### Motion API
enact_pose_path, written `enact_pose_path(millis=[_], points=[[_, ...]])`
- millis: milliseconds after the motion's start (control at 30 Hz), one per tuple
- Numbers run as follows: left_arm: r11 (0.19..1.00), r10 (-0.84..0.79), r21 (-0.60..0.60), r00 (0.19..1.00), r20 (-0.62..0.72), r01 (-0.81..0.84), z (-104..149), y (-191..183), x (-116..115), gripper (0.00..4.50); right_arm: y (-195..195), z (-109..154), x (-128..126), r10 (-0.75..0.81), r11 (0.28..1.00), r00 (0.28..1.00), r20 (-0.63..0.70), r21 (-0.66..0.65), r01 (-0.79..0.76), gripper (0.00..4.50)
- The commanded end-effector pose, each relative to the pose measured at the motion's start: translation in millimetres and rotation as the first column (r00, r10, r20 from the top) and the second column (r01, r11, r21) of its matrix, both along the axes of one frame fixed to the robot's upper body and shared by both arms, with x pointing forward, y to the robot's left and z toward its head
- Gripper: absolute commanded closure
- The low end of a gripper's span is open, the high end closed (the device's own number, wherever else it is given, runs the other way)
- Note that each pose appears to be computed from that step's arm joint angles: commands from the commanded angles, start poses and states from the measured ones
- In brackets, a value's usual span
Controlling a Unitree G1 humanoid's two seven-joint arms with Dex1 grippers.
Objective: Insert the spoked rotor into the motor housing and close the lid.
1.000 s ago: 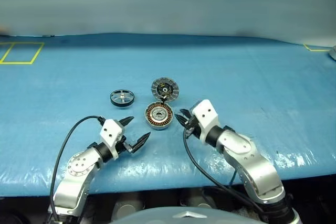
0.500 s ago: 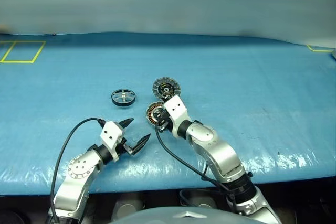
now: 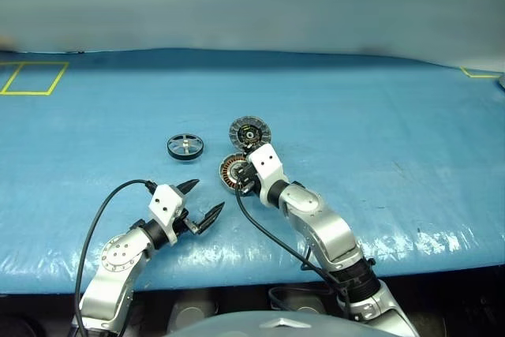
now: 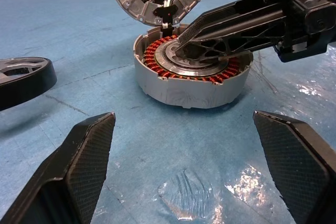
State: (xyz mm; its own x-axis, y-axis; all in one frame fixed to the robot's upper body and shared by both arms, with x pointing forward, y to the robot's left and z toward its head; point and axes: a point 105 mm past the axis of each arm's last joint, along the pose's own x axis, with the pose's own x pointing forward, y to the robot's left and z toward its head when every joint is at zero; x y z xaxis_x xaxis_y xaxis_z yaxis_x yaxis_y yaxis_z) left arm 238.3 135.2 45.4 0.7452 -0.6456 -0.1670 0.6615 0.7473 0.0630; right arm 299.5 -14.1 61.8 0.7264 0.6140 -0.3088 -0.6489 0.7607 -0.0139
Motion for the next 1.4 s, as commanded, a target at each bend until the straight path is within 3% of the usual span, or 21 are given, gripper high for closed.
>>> enact_pose_path(millis=[33, 233, 433, 533, 767, 1400], points=[[1.000, -0.001, -0.012, 0.999, 0.034, 0.002, 9, -2, 2, 0.00, 1, 4, -2, 0.006, 1.000, 1.000, 0.005, 0.017, -0.006, 3.49], [1.000, 0.005, -0.013, 0.999, 0.036, -0.004, 9, -1, 3, 0.00, 5, 17, -8, 0.027, 0.998, 0.999, 0.017, 0.063, -0.028, 1.51], [1.000, 0.013, -0.014, 0.999, 0.039, -0.012, 10, -1, 3, 0.00, -1, 43, -18, 0.036, 0.996, 0.997, 0.061, 0.081, -0.041, 1.51], [1.000, 0.014, -0.014, 0.999, 0.039, -0.014, 9, -1, 3, 0.00, -7, 45, -19, 0.008, 1.000, 0.997, 0.074, 0.022, -0.009, 2.12], [1.000, 0.009, -0.013, 0.999, 0.043, -0.008, 9, -2, 4, 0.00, -5, 36, -18, -0.030, 0.991, 0.999, 0.041, -0.127, 0.034, 4.46], [1.000, 0.024, -0.004, 0.998, 0.066, -0.023, 7, -2, 4, 0.00, 9, 22, -9, -0.048, 0.987, 0.999, -0.022, -0.155, 0.044, 4.46]])
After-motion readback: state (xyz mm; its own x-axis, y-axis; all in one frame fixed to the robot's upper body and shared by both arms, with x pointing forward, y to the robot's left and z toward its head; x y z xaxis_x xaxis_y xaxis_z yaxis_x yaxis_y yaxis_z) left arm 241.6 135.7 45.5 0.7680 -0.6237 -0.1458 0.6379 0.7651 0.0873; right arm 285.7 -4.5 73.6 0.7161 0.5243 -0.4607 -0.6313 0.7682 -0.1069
